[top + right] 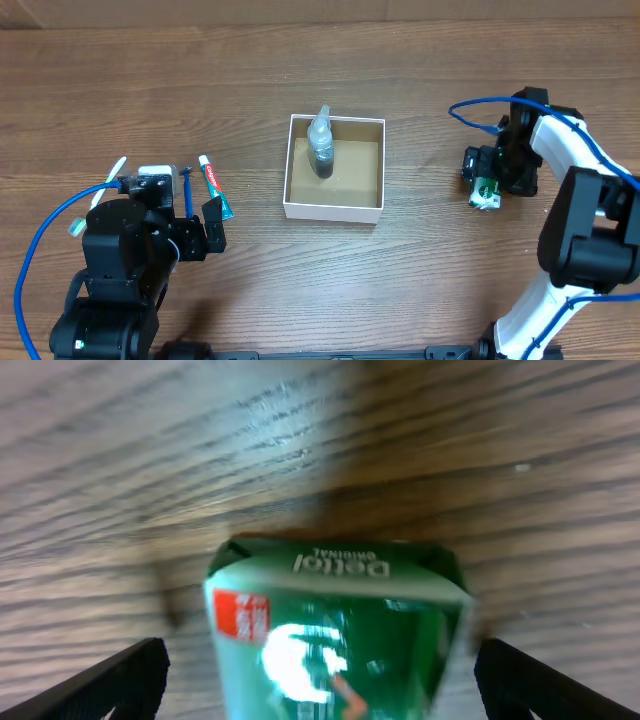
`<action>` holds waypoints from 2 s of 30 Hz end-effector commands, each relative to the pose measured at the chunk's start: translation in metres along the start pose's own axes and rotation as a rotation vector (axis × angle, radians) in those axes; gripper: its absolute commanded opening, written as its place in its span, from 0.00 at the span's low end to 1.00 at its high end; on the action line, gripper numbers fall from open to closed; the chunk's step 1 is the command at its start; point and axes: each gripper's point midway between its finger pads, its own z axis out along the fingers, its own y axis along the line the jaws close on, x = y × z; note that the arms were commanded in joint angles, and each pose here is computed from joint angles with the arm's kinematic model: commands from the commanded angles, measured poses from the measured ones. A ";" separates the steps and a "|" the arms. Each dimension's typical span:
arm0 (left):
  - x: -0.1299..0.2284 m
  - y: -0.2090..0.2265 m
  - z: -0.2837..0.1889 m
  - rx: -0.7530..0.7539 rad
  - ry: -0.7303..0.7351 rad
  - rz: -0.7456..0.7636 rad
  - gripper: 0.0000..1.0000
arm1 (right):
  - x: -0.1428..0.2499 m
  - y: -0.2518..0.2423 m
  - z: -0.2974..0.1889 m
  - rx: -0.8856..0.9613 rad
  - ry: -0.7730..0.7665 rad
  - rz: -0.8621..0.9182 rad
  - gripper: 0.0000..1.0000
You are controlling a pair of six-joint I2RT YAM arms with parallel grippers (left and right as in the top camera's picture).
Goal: Pack container
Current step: 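Move the right gripper to the green Dettol soap bar and grasp it, then place the Dettol bar in the box beside the bottle, withdraw right gripper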
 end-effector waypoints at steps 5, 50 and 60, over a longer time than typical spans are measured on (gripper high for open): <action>-0.009 -0.002 -0.006 0.012 -0.023 -0.009 1.00 | 0.003 0.003 0.012 -0.017 0.031 0.000 0.91; -0.010 -0.002 -0.005 0.013 -0.026 -0.013 1.00 | 0.008 0.271 -0.088 -0.183 -0.295 -0.200 0.70; -0.011 -0.002 -0.005 0.009 -0.030 -0.008 1.00 | 0.008 0.195 -0.278 -0.226 -0.714 0.015 0.70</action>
